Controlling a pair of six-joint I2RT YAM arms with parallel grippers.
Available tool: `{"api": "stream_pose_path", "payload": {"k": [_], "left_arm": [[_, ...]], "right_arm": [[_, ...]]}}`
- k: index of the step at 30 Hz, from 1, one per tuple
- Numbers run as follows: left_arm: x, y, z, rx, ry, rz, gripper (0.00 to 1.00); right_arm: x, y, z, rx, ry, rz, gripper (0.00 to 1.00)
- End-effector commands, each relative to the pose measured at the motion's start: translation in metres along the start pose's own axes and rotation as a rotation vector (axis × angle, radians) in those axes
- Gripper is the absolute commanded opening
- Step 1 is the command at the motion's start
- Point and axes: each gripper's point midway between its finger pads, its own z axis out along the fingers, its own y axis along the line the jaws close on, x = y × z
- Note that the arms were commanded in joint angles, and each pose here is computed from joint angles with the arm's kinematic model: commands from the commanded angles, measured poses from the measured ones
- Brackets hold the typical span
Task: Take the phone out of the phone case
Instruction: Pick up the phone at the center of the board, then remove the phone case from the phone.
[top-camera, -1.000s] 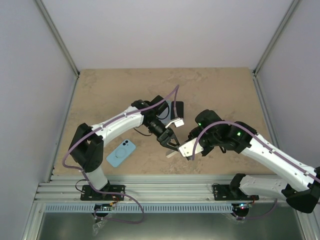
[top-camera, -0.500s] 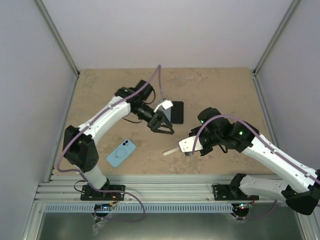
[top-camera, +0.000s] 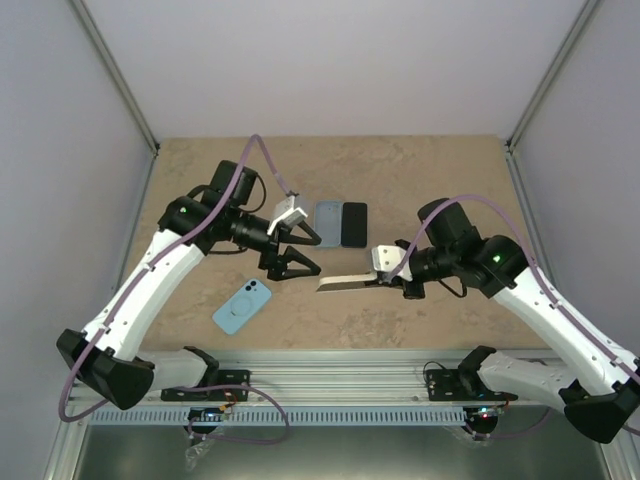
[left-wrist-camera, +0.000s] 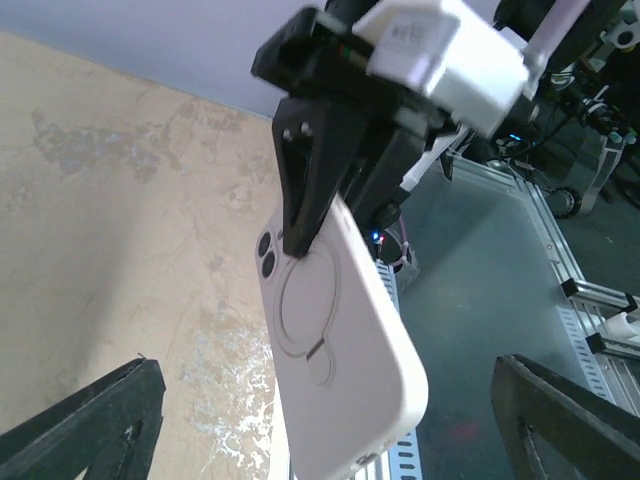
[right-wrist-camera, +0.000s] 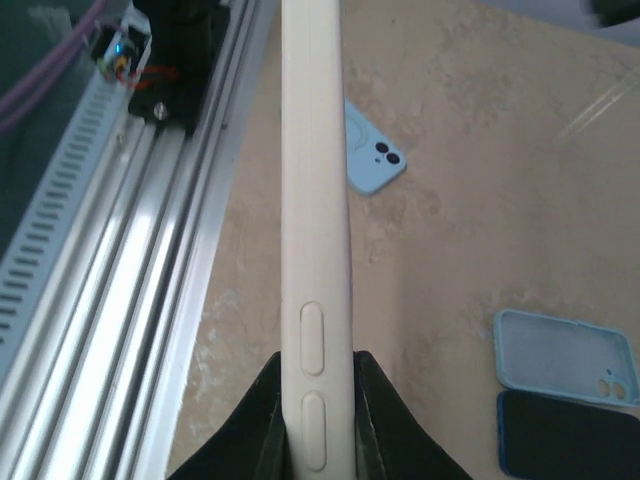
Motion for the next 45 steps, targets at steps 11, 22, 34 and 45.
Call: {"api": "stream_pose_path", "payload": {"k": [11, 22, 34, 45], "left_arm": [[0.019, -0.006, 0.001, 0.011, 0.043, 0.087, 0.60], [0.037, 0.002, 0.034, -0.070, 0.227, 0.148, 0.53], [0.037, 0.019, 0.043, -0.165, 0.304, 0.222, 0.28], [0.025, 0.018, 0.043, -0.201, 0.272, 0.228, 0.00]], "right_arm": [[-0.035, -0.008, -0.018, -0.054, -0.252, 0.187, 0.01], [-0.013, -0.007, -0.003, -0.086, -0.163, 0.208, 0.01], [-0.006, -0.009, 0.007, -0.124, -0.130, 0.261, 0.01], [-0.015, -0.018, 0.003, -0.117, -0.133, 0.243, 0.07]]}}
